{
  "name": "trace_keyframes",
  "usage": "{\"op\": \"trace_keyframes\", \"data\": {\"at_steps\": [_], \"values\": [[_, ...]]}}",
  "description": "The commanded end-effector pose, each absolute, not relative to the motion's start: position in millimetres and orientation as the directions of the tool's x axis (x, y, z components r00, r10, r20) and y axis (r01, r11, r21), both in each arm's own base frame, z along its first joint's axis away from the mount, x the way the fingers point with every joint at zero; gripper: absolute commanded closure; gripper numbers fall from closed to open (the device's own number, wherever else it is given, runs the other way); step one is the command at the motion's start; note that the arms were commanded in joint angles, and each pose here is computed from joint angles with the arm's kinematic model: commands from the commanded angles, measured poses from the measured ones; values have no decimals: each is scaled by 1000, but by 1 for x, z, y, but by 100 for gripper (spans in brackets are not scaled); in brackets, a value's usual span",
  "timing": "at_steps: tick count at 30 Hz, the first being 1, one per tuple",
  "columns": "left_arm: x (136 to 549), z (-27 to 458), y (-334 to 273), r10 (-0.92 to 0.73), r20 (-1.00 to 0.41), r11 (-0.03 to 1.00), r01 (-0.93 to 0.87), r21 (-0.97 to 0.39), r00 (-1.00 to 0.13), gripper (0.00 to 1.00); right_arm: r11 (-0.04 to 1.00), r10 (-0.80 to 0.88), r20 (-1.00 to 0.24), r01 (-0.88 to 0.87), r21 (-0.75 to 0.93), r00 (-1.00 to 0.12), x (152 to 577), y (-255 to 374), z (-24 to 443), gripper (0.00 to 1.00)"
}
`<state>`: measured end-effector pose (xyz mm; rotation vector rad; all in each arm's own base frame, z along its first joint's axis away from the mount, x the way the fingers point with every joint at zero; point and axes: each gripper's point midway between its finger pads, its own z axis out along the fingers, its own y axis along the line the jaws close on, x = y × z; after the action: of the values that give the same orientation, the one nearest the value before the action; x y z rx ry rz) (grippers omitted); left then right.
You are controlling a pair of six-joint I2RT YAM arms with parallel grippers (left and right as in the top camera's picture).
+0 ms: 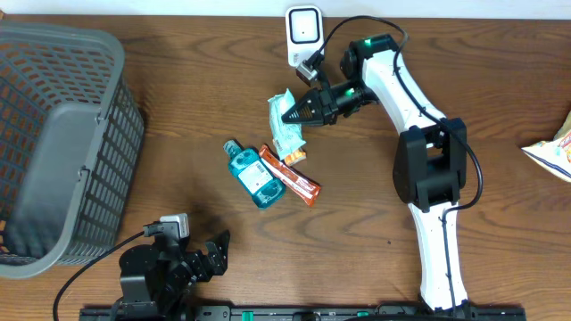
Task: Scan the item barcode
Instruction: 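Hold the wipes pack in front of the white scanner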
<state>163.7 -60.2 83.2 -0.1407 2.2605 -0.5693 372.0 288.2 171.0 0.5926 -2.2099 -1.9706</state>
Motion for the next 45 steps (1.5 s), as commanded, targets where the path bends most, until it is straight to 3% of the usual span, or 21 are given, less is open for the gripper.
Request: {"op": "trace_keyframes", "data": {"at_steps": [1,4,8,13,17,22,28,30,33,39,45], "values": [[162,83,-59,-284,-668,893,64,-446,-688,2,65,-367,-223,-264,962,-903,370,286,187,99],[162,83,-59,-284,-668,893,64,-446,-688,2,154,-379,-134,-206,966,-916,371,277,176,99],[162,83,-59,-284,-668,893,64,-446,-688,2,376,-391,9,-150,914,-920,373,246,145,99],[162,83,-59,-284,-668,893,64,-446,-688,2,383,-340,-28,-166,909,-940,383,225,162,99],[162,83,-59,-284,-668,893,64,-446,-688,2,476,-383,-47,-240,846,-923,378,213,159,99],[162,83,-59,-284,-668,893,64,-446,-688,2,443,-473,-210,-437,783,-856,379,221,163,99],[162,83,-59,-284,-668,893,64,-446,-688,2,357,-510,-532,-729,583,-676,427,264,158,99],[162,83,-59,-284,-668,893,64,-446,-688,2,338,-517,-590,-781,526,-621,435,276,160,99],[162,83,-59,-284,-668,893,64,-446,-688,2,397,-568,-651,-861,319,-503,465,292,151,99],[162,83,-59,-284,-668,893,64,-446,-688,2,604,-673,-648,-770,-204,-356,543,290,151,99],[162,83,-59,-284,-668,893,64,-446,-688,2,679,-650,-717,-615,-401,-250,592,292,180,99]]}}
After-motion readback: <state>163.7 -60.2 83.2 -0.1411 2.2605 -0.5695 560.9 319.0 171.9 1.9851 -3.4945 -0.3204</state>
